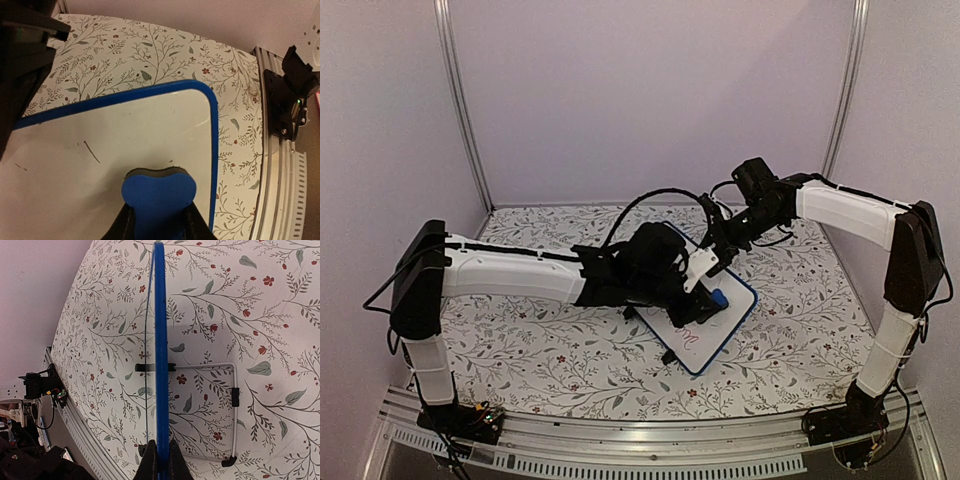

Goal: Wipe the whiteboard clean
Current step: Erase the whiteboard from the whiteboard stand.

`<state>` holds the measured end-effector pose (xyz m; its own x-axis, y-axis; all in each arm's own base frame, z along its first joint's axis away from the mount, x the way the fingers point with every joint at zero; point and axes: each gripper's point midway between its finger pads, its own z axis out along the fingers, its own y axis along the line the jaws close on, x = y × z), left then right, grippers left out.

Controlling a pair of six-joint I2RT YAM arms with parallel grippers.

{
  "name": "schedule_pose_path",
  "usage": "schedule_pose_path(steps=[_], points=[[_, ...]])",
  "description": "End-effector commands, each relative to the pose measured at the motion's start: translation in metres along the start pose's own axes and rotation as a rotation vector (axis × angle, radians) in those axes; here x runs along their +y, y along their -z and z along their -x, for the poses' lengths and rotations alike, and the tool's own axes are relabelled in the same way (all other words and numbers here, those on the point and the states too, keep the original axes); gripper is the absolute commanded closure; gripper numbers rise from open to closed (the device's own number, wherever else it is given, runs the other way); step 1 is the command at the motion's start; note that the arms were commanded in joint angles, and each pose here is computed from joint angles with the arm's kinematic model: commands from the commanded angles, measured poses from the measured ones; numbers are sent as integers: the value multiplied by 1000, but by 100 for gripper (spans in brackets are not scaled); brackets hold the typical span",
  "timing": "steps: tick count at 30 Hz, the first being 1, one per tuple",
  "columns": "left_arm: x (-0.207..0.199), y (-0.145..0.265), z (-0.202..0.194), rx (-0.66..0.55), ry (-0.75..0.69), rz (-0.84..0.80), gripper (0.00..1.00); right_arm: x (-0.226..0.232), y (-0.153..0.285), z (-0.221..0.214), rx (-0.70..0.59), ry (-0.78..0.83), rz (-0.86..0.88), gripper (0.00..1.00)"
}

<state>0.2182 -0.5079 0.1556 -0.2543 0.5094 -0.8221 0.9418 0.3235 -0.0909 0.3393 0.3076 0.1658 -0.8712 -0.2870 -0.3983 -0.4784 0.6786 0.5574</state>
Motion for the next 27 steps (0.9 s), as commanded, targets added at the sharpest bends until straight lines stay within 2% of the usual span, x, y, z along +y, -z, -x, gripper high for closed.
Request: schedule_pose_path(steps=[1, 10, 20, 27], points=[[3, -16, -18, 59, -9, -3, 100, -12, -19, -40, 137, -33, -75, 100], [-14, -29, -63, 152, 28, -42, 100, -13, -20, -40, 138, -35, -74, 100], [-8, -24, -109, 253, 79, 9, 100, -12, -19, -39, 137, -35, -73, 100], [2, -20, -123, 297, 93, 78, 100, -13, -21, -39, 141, -37, -73, 100]])
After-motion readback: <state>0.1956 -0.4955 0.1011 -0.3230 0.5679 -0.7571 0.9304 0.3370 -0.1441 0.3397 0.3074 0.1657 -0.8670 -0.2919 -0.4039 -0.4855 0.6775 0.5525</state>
